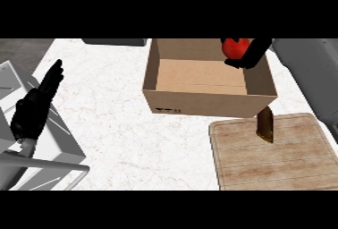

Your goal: Pick the tomato from the cutting board and place it in the cardboard box

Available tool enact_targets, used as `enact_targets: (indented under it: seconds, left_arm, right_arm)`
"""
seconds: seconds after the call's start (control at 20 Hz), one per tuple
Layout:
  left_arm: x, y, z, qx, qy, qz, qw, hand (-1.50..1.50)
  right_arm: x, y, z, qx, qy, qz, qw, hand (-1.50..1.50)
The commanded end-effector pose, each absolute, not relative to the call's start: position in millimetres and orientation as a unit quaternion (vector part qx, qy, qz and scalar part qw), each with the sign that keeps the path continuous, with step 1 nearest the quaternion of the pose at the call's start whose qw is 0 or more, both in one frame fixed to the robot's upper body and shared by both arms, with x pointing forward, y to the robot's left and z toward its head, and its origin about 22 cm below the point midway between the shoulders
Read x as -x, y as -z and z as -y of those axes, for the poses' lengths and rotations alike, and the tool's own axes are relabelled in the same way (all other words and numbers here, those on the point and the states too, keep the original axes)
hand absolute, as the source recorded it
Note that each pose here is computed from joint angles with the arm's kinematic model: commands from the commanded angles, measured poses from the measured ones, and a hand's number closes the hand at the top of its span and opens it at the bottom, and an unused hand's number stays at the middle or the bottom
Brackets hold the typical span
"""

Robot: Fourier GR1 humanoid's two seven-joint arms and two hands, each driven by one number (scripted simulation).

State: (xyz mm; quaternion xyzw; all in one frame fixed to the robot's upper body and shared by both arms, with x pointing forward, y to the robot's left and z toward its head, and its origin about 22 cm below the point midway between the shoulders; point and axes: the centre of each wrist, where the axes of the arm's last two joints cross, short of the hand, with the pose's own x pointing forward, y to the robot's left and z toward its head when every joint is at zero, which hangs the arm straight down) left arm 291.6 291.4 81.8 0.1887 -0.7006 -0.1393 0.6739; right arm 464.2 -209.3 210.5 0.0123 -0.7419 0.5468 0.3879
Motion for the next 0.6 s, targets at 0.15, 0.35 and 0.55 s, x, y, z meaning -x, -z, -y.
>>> enact_targets:
  seconds: [0.15, 0.35, 0.55]
  left_arm:
    - [-264.2, -34.4, -274.5, -0.157, 0.110, 0.667, 0.720, 0.00]
    - [-259.6, -23.7, -274.5, -0.151, 0.115, 0.671, 0.717, 0.00]
    - [-258.6, -28.4, -269.4, -0.152, 0.112, 0.670, 0.718, 0.00]
  right_arm:
    - [-465.1, -175.3, 157.9, -0.020, -0.601, 0.695, 0.393, 1.50]
    - [-460.8, -144.3, 124.5, -0.016, -0.593, 0.675, 0.440, -1.50]
    - [-460.0, -128.8, 123.1, -0.020, -0.590, 0.673, 0.446, -1.50]
